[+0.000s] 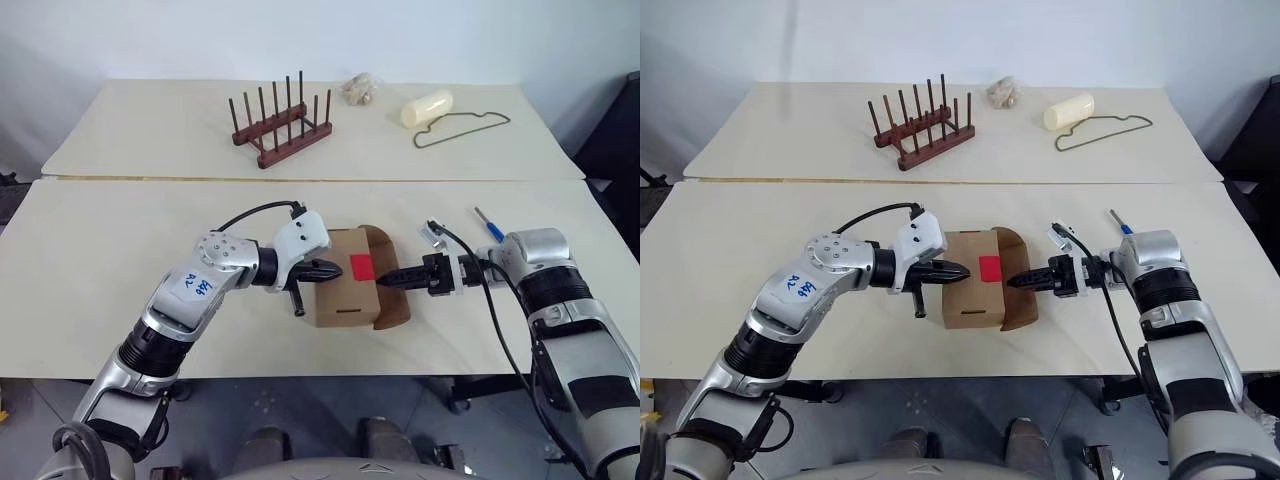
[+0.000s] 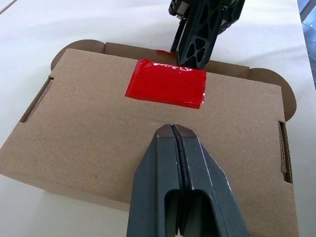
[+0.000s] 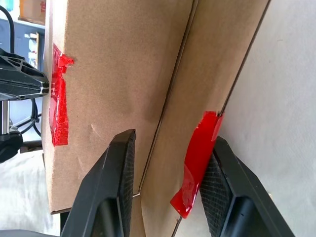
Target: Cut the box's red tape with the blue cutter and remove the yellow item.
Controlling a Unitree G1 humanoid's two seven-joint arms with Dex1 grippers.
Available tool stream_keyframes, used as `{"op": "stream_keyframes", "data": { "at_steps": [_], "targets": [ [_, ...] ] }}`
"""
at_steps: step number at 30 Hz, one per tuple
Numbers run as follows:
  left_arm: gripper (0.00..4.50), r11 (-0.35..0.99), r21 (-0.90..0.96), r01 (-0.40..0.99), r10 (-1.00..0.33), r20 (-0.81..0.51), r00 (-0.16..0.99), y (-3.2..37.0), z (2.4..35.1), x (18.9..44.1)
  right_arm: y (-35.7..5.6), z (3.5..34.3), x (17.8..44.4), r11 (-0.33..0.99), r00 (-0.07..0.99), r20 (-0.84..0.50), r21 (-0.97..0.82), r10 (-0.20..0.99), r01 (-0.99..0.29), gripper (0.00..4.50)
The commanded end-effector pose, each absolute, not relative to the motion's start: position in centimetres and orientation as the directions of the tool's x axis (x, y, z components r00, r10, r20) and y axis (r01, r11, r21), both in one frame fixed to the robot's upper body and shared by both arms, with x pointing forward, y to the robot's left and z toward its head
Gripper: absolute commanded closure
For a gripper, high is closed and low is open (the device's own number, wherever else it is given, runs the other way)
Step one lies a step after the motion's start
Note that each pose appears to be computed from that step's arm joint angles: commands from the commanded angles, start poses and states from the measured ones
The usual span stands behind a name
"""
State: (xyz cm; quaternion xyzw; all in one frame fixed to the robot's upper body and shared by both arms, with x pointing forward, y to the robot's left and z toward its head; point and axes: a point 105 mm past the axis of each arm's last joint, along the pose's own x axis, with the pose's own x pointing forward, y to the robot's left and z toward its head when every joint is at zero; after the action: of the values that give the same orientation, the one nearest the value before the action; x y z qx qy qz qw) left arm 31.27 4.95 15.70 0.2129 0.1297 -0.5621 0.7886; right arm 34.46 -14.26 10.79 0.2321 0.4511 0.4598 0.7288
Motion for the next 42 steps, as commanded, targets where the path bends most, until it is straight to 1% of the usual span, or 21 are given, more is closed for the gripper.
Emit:
{"op": "stream_keyframes", "data": {
  "at_steps": [1,3,4,6,12,18,21,23,25,27,31,34,42],
  "targets": [
    [4.50,0.282,0.148,0.948,-0.808,-0.497,0.318,5.3,14.0,30.8,-14.1,6.9,33.2,0.552,0.108,-0.558,0.738,0.823,-0.389,3.06],
    [4.50,0.283,0.146,0.948,-0.807,-0.497,0.318,5.4,14.0,30.7,-14.1,6.7,33.2,0.550,0.106,-0.557,0.742,0.824,-0.383,3.54],
    [4.50,0.283,0.144,0.948,-0.807,-0.498,0.317,5.4,13.9,30.6,-14.1,6.3,33.2,0.557,0.107,-0.562,0.741,0.820,-0.376,3.95],
    [4.50,0.282,0.142,0.949,-0.806,-0.502,0.315,5.5,13.8,30.5,-14.2,5.9,33.1,0.564,0.107,-0.569,0.739,0.815,-0.368,4.49],
    [4.50,0.278,0.145,0.950,-0.805,-0.505,0.312,5.5,13.7,30.5,-14.4,6.2,33.3,0.562,0.115,-0.563,0.743,0.818,-0.364,4.49],
    [4.50,0.273,0.146,0.951,-0.832,-0.461,0.309,4.4,13.8,30.9,-16.4,8.4,34.1,0.602,0.175,-0.582,0.712,0.794,-0.362,4.49],
    [4.50,0.267,0.150,0.952,-0.853,-0.423,0.306,3.0,14.0,31.4,-17.8,10.8,34.9,0.636,0.227,-0.598,0.677,0.769,-0.371,4.49],
    [4.50,0.262,0.151,0.953,-0.865,-0.401,0.302,2.2,14.1,31.7,-18.6,11.9,35.0,0.650,0.243,-0.607,0.659,0.757,-0.379,4.49],
    [4.50,0.249,0.155,0.956,-0.887,-0.360,0.289,0.7,14.3,32.0,-19.7,14.1,35.0,0.672,0.268,-0.620,0.632,0.737,-0.386,4.49],
    [4.50,0.238,0.164,0.957,-0.903,-0.326,0.281,-0.5,14.4,32.3,-20.5,16.0,34.7,0.692,0.284,-0.637,0.604,0.717,-0.394,4.49],
    [4.50,0.232,0.180,0.956,-0.919,-0.282,0.276,-2.2,14.6,32.8,-21.9,18.3,34.1,0.731,0.300,-0.676,0.548,0.673,-0.406,4.49],
    [4.50,0.237,0.182,0.954,-0.938,-0.214,0.274,-3.8,14.9,33.0,-23.1,21.1,33.6,0.776,0.343,-0.707,0.481,0.618,-0.407,4.49],
    [4.50,0.277,0.183,0.943,-0.948,-0.111,0.300,-5.8,15.6,33.5,-23.5,25.2,32.0,0.813,0.357,-0.754,0.390,0.551,-0.432,4.49]
  ]
}}
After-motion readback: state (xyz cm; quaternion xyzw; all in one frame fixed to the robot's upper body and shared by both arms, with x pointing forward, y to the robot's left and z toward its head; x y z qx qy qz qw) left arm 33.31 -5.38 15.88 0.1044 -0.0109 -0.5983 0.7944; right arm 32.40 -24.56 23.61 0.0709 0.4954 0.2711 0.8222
